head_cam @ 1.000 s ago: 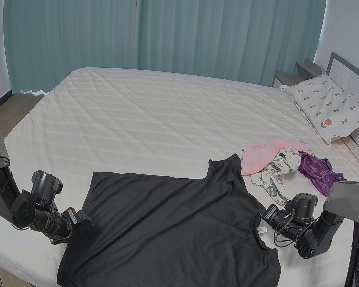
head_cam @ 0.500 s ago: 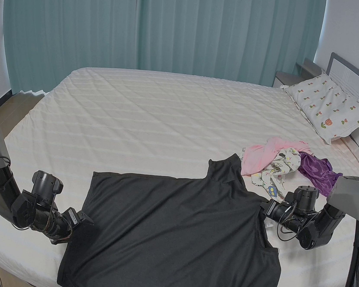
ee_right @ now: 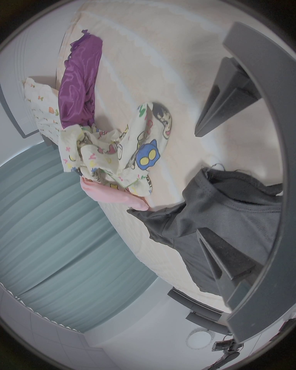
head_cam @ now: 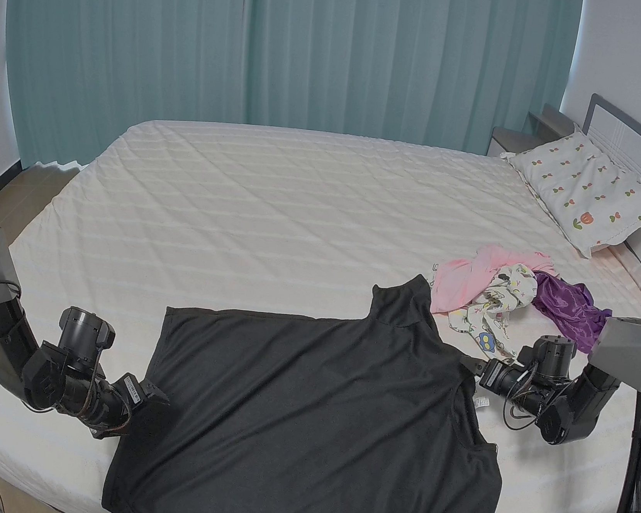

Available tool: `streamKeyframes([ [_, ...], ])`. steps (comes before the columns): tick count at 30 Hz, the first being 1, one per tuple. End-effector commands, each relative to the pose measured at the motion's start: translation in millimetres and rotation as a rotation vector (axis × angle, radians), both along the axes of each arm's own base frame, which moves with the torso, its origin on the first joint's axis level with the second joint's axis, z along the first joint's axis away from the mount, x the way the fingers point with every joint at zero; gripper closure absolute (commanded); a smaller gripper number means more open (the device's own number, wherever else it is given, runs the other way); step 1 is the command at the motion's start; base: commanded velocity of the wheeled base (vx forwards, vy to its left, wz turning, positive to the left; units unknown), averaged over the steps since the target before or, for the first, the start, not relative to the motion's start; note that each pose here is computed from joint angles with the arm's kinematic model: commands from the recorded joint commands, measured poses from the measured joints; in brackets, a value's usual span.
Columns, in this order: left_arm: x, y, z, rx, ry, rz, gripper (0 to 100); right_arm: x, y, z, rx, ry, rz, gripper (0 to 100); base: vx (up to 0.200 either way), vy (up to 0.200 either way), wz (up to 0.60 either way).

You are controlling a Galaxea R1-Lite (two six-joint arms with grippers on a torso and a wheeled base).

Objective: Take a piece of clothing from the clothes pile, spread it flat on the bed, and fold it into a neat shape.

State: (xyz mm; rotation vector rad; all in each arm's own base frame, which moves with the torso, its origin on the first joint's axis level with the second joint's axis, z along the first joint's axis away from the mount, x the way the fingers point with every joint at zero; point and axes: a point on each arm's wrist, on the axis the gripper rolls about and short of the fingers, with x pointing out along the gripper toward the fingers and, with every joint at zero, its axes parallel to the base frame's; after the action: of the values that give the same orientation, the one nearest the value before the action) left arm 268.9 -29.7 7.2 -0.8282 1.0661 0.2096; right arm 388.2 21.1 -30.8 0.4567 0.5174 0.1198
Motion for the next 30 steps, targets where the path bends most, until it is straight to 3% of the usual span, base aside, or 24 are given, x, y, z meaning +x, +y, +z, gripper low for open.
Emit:
streamKeyframes([
  [1, 0, 0, 0, 0.0, 0.001, 0.001, 0, -13, -16, 7, 0.032, 0.008, -0.03, 0, 0.0, 0.0, 0.0],
  [7, 0, 0, 0, 0.0, 0.001, 0.001, 0, -47, -21, 2, 0.111, 0.029, 0.083, 0, 0.0, 0.0, 0.0],
  [16, 0, 0, 0, 0.0, 0.001, 0.001, 0, -58, -5, -14, 0.085, 0.084, 0.163, 0, 0.0, 0.0, 0.0],
  [17, 0, 0, 0, 0.0, 0.001, 0.001, 0, -59, -3, -19, 0.064, 0.091, 0.181, 100, 0.0, 0.0, 0.0],
  [22, 0, 0, -1, -0.001, 0.003, 0.002, 0, -63, -6, -22, 0.037, 0.101, 0.186, 100, 0.0, 0.0, 0.0],
  [30, 0, 0, -1, -0.001, 0.003, 0.002, 0, -62, -27, -17, 0.038, 0.084, 0.121, 100, 0.0, 0.0, 0.0],
])
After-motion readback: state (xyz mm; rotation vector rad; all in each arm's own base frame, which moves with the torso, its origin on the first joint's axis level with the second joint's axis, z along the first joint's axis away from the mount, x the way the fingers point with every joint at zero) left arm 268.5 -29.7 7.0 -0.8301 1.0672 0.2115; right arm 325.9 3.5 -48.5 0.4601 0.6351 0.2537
